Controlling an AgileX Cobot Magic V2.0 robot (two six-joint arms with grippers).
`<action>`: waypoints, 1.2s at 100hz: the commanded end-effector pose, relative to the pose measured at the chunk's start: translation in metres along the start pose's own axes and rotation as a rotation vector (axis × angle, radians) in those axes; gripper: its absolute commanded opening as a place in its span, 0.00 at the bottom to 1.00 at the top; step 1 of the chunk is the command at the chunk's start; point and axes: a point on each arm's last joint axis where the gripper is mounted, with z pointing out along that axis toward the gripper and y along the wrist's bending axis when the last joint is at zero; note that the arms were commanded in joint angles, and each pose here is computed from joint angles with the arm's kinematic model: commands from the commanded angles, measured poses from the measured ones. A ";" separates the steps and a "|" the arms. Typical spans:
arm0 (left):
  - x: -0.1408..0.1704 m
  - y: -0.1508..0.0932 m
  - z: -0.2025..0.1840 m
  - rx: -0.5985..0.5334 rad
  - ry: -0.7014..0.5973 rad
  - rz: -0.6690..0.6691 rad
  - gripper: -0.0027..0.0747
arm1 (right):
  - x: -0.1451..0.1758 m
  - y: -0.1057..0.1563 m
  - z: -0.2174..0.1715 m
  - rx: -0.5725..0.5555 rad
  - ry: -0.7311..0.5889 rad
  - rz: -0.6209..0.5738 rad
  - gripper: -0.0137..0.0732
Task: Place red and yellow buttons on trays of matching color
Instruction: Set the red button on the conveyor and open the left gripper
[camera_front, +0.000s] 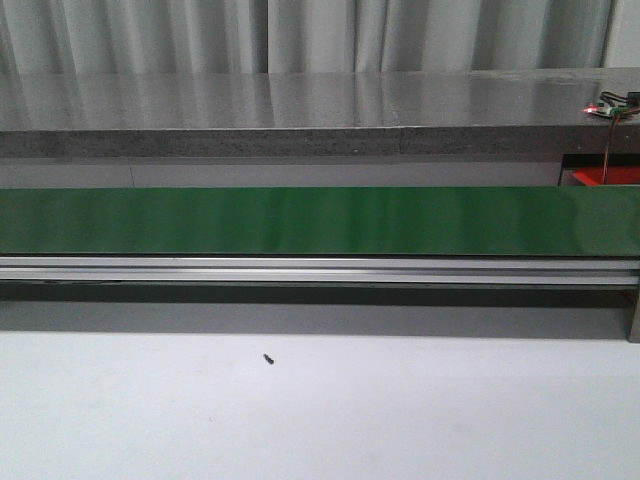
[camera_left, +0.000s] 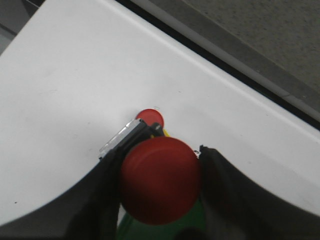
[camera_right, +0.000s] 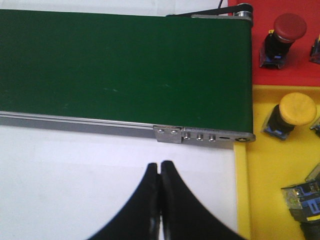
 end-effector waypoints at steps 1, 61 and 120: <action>0.004 -0.028 -0.045 0.056 -0.086 0.059 0.30 | -0.010 0.000 -0.008 0.003 -0.084 -0.012 0.08; 0.055 -0.087 -0.029 0.032 -0.019 0.259 0.30 | -0.010 0.000 -0.008 0.003 -0.079 -0.012 0.08; 0.111 -0.063 0.019 0.047 0.053 0.226 0.30 | -0.010 0.000 -0.008 0.003 -0.079 -0.012 0.08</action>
